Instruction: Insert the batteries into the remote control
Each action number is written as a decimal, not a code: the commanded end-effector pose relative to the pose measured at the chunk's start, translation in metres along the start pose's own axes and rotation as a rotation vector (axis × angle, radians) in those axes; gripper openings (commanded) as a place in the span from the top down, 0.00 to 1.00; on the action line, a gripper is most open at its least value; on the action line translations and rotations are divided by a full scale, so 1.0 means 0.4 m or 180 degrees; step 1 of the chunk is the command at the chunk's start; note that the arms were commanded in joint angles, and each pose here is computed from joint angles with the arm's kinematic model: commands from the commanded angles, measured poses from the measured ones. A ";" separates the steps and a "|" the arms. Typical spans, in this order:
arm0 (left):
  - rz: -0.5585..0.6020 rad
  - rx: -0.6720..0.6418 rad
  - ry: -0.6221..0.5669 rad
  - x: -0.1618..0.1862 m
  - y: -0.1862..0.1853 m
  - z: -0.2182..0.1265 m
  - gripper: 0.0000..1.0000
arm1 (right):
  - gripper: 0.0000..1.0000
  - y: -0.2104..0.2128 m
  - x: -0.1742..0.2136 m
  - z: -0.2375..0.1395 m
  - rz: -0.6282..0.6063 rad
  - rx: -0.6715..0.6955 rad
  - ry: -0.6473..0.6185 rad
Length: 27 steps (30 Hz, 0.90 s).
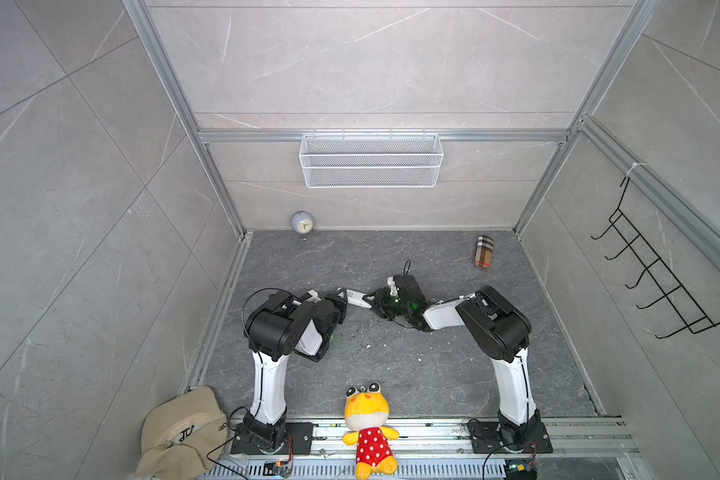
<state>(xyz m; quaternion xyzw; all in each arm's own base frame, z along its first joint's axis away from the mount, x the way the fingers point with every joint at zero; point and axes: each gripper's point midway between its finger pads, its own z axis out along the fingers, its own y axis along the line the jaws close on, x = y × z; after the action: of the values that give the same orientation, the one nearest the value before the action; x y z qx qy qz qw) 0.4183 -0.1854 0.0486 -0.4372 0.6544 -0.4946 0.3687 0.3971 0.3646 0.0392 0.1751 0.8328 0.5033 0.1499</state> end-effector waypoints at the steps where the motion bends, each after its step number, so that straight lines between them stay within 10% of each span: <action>1: -0.0002 0.0278 -0.0106 -0.021 -0.066 -0.003 1.00 | 0.65 -0.043 0.015 -0.017 -0.0084 0.0255 0.0021; 27: 0.0310 0.0162 -0.0004 -0.023 -0.029 -0.011 1.00 | 0.68 -0.136 0.001 -0.103 -0.0483 0.1069 0.0093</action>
<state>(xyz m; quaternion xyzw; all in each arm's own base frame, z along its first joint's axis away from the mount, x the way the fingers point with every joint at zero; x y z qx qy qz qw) 0.4128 -0.1809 0.0413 -0.4170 0.6759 -0.4847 0.3666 0.3837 0.3280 0.0279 0.1411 0.8855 0.4138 0.1571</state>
